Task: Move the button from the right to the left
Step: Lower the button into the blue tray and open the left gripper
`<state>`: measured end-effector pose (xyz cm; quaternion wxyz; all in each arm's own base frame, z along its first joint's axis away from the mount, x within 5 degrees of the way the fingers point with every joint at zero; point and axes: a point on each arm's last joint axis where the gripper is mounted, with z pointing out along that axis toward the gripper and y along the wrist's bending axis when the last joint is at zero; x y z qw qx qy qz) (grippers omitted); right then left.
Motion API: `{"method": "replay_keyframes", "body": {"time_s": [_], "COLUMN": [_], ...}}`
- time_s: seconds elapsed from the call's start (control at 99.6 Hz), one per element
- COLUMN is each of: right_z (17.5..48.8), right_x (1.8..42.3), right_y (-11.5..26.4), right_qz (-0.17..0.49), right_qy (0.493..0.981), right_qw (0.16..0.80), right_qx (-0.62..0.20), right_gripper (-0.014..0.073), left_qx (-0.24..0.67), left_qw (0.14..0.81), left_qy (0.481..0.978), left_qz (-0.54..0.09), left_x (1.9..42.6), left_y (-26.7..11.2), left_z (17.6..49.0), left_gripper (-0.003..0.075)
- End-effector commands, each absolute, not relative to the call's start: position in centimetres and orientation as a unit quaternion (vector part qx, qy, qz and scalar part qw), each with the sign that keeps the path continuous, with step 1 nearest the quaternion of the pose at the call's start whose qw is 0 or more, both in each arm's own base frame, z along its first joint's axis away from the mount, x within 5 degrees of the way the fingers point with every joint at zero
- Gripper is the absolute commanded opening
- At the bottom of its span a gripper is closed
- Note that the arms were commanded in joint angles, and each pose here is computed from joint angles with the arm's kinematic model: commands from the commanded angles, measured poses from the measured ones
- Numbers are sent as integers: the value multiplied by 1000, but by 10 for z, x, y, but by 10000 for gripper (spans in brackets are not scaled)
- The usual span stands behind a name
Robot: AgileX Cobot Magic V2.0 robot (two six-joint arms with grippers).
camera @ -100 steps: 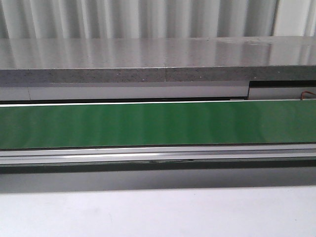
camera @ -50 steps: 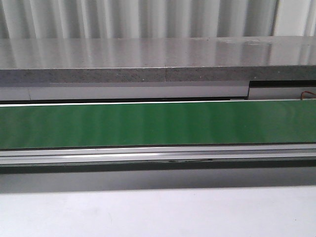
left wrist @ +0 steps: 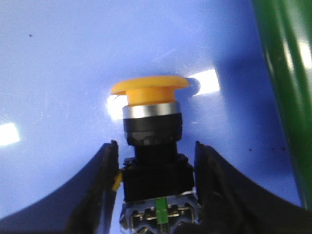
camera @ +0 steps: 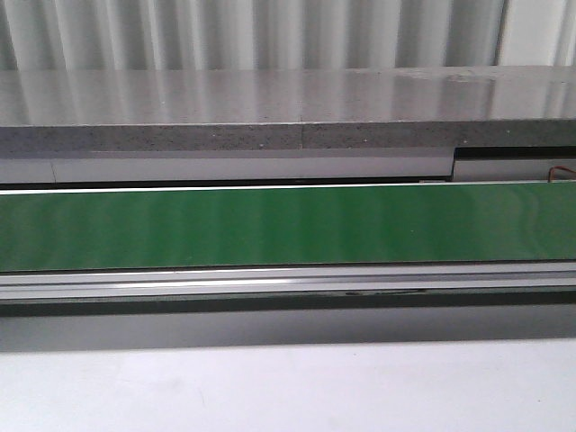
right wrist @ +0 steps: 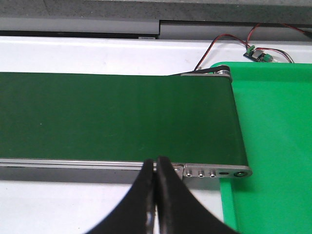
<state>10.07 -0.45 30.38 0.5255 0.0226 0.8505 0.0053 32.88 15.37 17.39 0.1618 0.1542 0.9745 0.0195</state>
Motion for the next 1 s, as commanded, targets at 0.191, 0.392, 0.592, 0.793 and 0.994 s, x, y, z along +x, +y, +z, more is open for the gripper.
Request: {"method": "replay_keyframes", "body": {"time_s": [0.191,0.392,0.592,0.793,0.994], "right_z": [317,317,317,317,317], "right_x": [103,103,103,103,103], "right_y": [-6,-6,-6,-6,-6], "right_qz": [-5,-5,-5,-5,-5], "right_qy": [828,828,828,828,828], "right_qw": [561,561,561,561,561], "right_qx": [22,22,22,22,22], "right_gripper": [-67,-67,-67,-67,-67], "left_qx": [145,142,142,144,147], "left_qw": [206,208,202,197,221], "left_qy": [967,967,969,969,963], "left_qz": [42,39,33,34,56], "left_x": [334,334,335,335,341], "left_y": [156,155,155,156,160], "left_z": [198,198,194,190,207], "left_gripper": [166,327,455,485,484]}}
